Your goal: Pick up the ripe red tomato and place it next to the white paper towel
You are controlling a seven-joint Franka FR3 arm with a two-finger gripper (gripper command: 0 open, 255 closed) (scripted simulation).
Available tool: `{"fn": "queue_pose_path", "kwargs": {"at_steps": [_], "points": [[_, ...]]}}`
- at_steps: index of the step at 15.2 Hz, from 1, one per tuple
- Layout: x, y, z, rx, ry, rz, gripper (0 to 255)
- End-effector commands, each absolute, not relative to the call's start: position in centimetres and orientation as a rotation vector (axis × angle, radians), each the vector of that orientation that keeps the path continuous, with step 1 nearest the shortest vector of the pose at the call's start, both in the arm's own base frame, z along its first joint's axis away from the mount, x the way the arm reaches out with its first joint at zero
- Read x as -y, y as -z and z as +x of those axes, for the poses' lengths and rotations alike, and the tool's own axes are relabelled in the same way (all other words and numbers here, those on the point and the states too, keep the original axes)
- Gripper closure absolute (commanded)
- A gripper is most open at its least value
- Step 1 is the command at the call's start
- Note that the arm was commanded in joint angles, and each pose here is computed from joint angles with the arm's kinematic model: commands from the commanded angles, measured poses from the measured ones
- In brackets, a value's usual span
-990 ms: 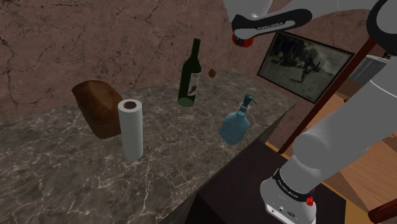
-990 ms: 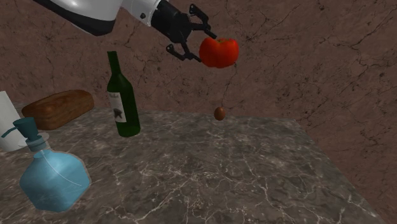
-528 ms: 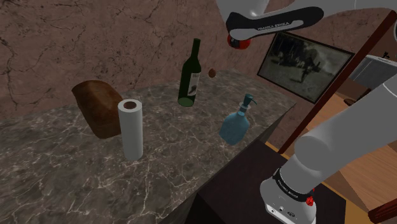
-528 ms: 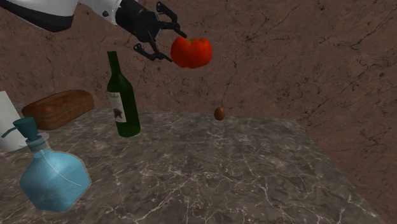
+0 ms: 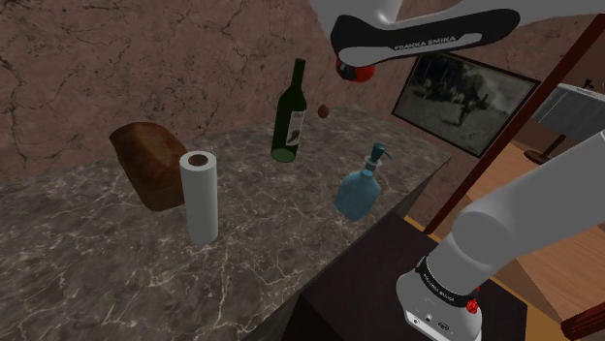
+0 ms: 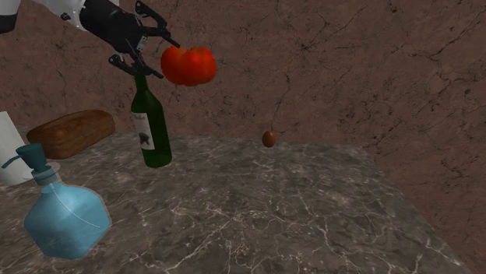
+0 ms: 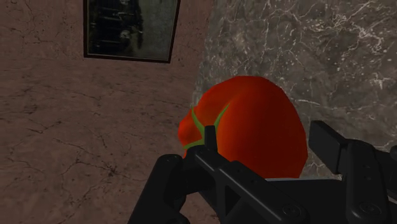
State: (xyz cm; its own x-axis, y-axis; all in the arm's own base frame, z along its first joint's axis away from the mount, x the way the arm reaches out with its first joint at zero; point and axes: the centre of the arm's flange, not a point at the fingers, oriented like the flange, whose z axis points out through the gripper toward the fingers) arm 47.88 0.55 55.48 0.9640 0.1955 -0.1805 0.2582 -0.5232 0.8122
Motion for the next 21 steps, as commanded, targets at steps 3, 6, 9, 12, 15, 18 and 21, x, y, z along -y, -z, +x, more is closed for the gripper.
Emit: {"fn": "queue_pose_path", "kwargs": {"at_steps": [3, 6, 9, 12, 15, 18, 21], "points": [[-5.5, -55.5, 46.2, -0.316, 0.082, 2.136, 255], [-9.3, -55.5, 45.1, -0.316, 0.082, 2.136, 255], [-13.1, -55.5, 44.0, -0.316, 0.082, 2.136, 255], [-16.9, -55.5, 42.9, -0.316, 0.082, 2.136, 255], [-20.7, -55.5, 41.8, -0.316, 0.082, 2.136, 255], [-24.5, -55.5, 40.6, -0.316, 0.082, 2.136, 255], [-28.3, -55.5, 39.5, -0.316, 0.082, 2.136, 255]]}}
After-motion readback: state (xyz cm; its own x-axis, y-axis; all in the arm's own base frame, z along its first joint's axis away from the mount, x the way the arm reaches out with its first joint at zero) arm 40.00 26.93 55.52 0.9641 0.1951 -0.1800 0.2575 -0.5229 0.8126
